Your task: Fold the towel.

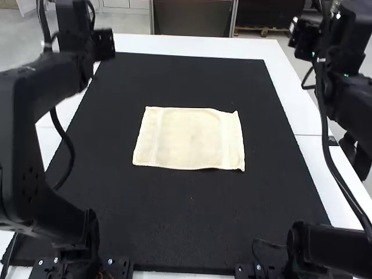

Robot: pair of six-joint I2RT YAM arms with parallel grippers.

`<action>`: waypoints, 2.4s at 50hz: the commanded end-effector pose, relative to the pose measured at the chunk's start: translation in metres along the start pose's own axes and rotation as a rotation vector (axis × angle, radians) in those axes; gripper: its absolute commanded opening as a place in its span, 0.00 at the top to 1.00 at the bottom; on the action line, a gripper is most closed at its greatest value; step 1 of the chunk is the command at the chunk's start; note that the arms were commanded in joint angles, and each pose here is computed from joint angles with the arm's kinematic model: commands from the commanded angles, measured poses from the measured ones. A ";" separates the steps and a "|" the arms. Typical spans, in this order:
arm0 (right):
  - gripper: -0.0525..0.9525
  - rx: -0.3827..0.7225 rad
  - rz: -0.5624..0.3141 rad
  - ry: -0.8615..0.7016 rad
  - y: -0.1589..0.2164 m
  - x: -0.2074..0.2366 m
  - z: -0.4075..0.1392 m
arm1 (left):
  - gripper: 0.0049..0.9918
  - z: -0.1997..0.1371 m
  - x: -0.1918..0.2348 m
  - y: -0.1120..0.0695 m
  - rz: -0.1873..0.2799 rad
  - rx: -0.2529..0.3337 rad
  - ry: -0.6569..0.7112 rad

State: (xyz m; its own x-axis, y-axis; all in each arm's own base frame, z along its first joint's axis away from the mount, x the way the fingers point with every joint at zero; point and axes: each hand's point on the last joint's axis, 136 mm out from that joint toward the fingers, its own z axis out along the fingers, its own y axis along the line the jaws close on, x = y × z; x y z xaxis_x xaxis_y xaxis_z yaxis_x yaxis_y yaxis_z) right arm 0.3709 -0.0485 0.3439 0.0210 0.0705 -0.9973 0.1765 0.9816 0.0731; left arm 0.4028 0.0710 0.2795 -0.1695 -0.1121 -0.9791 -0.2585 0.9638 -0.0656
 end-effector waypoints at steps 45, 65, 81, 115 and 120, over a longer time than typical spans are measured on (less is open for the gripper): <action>0.05 -0.280 -0.019 0.615 0.044 0.237 0.030 | 0.03 0.054 0.172 -0.062 0.144 0.383 0.461; 0.05 -0.352 -0.013 0.644 0.066 0.266 0.055 | 0.03 0.073 0.178 -0.083 0.176 0.439 0.414; 0.05 -0.416 -0.033 0.665 0.100 0.285 0.076 | 0.03 0.086 0.181 -0.108 0.188 0.492 0.405; 0.05 -0.426 -0.038 0.689 0.113 0.318 0.113 | 0.03 0.118 0.215 -0.116 0.205 0.517 0.464; 0.05 -0.430 -0.040 0.697 0.115 0.324 0.113 | 0.03 0.120 0.222 -0.119 0.211 0.523 0.476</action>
State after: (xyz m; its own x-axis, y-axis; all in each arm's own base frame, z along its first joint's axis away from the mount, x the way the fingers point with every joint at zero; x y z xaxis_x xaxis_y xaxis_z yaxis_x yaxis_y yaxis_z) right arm 0.5021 0.0579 0.0264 -0.6343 -0.0063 -0.7731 -0.2094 0.9640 0.1640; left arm 0.5021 -0.0300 0.0424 -0.6118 0.0831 -0.7867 0.2527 0.9629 -0.0947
